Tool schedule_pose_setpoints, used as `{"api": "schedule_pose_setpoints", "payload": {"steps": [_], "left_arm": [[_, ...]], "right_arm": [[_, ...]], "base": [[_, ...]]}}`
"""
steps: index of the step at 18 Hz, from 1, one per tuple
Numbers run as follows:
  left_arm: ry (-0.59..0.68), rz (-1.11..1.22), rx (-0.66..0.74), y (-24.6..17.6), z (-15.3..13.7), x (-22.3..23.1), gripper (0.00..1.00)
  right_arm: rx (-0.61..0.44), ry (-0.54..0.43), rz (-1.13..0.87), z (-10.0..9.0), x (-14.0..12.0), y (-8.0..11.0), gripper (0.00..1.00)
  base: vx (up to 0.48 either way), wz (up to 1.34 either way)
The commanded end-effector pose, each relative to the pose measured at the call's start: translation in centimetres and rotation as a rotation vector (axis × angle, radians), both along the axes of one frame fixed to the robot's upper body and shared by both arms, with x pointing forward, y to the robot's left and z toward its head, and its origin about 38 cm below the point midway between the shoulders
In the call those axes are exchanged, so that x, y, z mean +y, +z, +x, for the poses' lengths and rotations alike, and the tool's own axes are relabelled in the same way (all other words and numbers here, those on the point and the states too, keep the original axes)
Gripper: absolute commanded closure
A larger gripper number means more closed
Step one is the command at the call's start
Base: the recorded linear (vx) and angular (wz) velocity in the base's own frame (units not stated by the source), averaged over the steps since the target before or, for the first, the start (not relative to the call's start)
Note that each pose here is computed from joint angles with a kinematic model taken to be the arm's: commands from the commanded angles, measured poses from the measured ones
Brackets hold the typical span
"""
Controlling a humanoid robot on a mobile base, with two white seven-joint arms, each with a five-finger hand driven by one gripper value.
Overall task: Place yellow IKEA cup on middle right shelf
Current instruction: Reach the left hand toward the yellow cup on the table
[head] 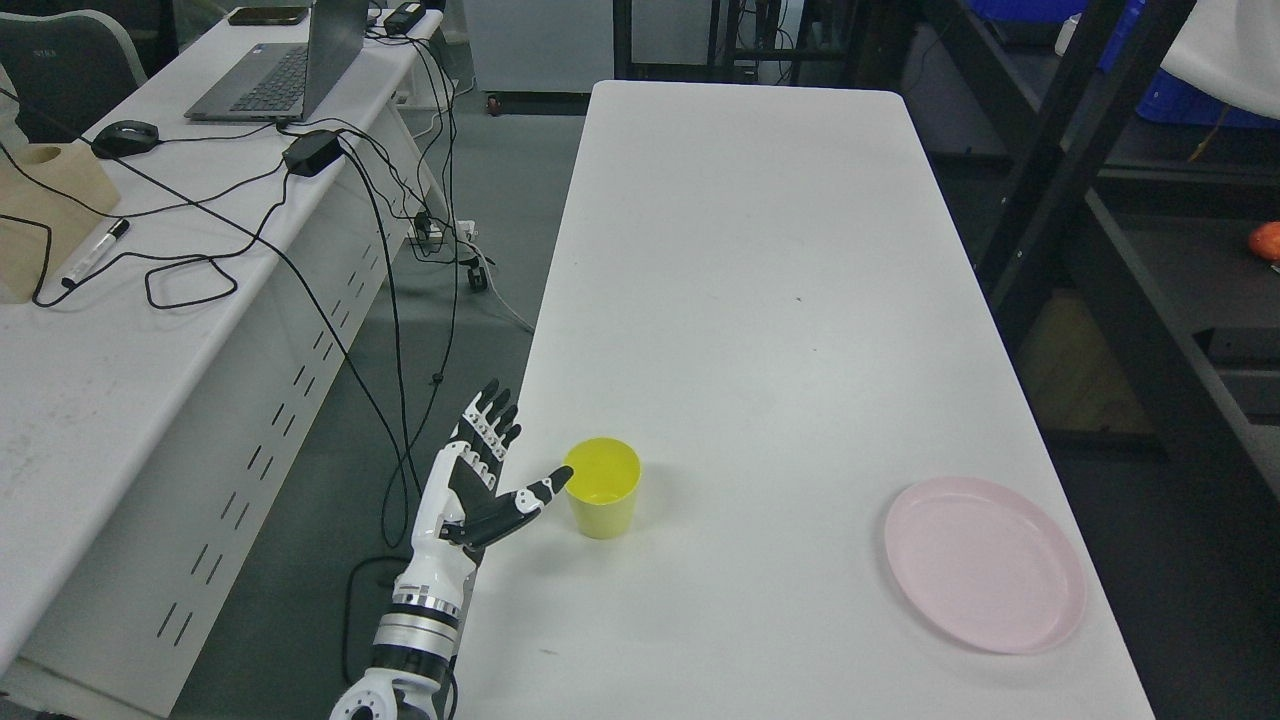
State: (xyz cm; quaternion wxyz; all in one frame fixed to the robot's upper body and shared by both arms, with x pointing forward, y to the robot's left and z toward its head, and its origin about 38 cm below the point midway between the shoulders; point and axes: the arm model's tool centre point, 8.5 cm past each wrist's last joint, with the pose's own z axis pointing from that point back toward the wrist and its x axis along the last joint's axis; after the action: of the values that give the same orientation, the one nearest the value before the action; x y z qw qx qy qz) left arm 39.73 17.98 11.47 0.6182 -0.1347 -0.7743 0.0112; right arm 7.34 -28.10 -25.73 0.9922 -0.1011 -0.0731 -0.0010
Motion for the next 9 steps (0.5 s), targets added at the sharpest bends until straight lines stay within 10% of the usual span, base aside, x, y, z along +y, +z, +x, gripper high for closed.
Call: {"api": "schedule_pose_setpoints", "payload": {"steps": [1,9], "left_arm": [[-0.159,0.006,0.077,-2.4,-0.3,-5.0,0.01],[-0.22,0.048,0.128,-3.7,0.3,-7.1,0.01]], "right_arm": [[0.014,-0.008,-0.012,-0.9,-1.0,0.0,0.01],[0.014,-0.008,-0.012,-0.9,-1.0,0.0,0.01]], "base": [[0.0,0.0],[0.0,0.0]]}}
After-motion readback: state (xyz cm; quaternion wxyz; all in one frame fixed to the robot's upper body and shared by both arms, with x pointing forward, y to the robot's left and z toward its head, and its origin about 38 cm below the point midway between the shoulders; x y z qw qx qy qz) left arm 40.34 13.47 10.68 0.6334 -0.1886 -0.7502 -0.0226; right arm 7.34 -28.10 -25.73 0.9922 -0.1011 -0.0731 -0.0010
